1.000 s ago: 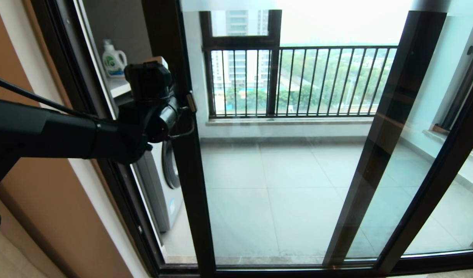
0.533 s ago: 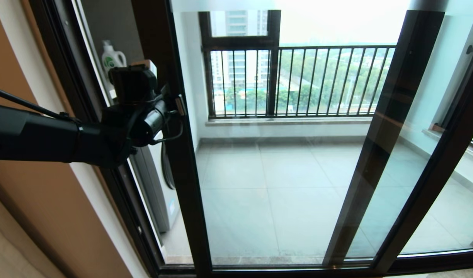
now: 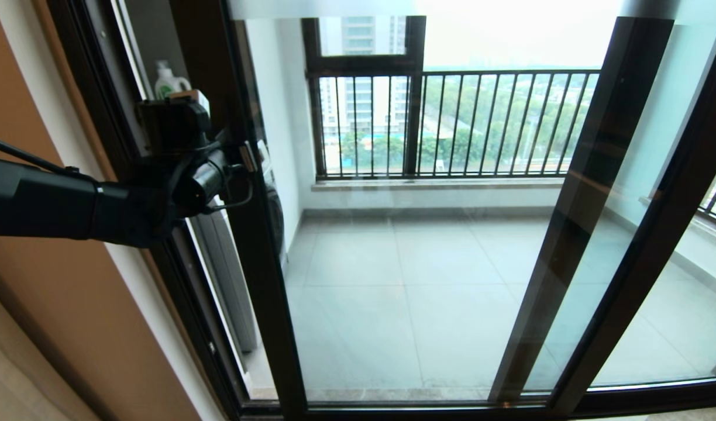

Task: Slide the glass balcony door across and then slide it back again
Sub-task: Close the slid door

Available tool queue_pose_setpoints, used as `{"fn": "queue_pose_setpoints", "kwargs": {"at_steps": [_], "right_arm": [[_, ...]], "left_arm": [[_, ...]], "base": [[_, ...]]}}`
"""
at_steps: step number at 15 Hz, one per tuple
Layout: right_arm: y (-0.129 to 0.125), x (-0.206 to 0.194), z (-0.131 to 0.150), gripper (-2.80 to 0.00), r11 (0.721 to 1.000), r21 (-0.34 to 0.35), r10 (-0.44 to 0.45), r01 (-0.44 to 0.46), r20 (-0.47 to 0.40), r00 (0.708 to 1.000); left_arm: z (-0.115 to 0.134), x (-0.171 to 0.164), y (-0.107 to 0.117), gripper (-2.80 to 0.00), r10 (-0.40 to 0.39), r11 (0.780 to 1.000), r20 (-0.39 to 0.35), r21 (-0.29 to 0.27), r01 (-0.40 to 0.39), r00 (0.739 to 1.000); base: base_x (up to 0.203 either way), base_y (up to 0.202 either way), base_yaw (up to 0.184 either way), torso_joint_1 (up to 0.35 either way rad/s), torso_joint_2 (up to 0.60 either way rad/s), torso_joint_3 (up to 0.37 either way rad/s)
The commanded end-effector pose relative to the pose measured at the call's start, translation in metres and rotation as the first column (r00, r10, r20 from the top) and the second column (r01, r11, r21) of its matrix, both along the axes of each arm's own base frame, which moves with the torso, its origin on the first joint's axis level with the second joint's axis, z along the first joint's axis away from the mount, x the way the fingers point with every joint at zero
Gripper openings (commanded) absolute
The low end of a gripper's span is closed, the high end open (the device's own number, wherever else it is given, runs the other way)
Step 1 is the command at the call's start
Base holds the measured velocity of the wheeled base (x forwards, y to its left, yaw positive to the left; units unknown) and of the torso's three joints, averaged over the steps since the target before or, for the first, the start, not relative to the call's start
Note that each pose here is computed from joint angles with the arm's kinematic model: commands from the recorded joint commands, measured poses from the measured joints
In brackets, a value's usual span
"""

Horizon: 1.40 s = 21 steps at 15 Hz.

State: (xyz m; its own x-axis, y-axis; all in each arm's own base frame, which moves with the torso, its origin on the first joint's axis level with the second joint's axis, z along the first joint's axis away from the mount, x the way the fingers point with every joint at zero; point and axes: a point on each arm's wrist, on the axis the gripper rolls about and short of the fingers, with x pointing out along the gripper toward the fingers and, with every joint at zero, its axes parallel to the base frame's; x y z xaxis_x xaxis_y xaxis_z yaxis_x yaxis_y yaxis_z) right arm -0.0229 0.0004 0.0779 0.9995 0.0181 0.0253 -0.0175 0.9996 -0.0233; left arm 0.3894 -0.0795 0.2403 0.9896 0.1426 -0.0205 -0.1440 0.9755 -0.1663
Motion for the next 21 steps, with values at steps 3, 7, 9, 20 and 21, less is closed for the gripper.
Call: {"fn": "queue_pose_setpoints", "kwargs": {"at_steps": [3,7,9,20,21], "right_arm": [[0.000,0.001,-0.003,-2.80,1.000,0.000,0.000,0.000,-0.010,1.000],[0.000,0.001,-0.003,-2.80,1.000,0.000,0.001,-0.001,-0.010,1.000],[0.000,0.001,-0.003,-2.80,1.000,0.000,0.000,0.000,-0.010,1.000],[0.000,0.001,-0.003,-2.80,1.000,0.000,0.000,0.000,-0.011,1.000],[0.000,0.001,-0.003,-2.80,1.000,0.000,0.000,0.000,-0.010,1.000]], "left_arm": [[0.002,0.003,0.018,-2.80,0.029,1.000,0.010,0.000,-0.029,1.000],[0.000,0.007,0.038,-2.80,0.055,0.998,0.004,0.001,-0.055,0.998],[-0.001,0.009,0.047,-2.80,0.076,0.997,0.004,0.001,-0.076,0.997],[-0.004,0.021,0.109,-2.80,0.153,0.988,0.005,0.030,-0.153,0.988],[-0.004,0.022,0.114,-2.80,0.160,0.987,0.006,0.030,-0.160,0.987]], "base": [[0.000,0.000,0.000,0.000,0.00,0.000],[0.000,0.000,0.000,0.000,0.00,0.000],[0.000,0.000,0.000,0.000,0.00,0.000],[0.000,0.000,0.000,0.000,0.00,0.000],[0.000,0.000,0.000,0.000,0.00,0.000]]}}
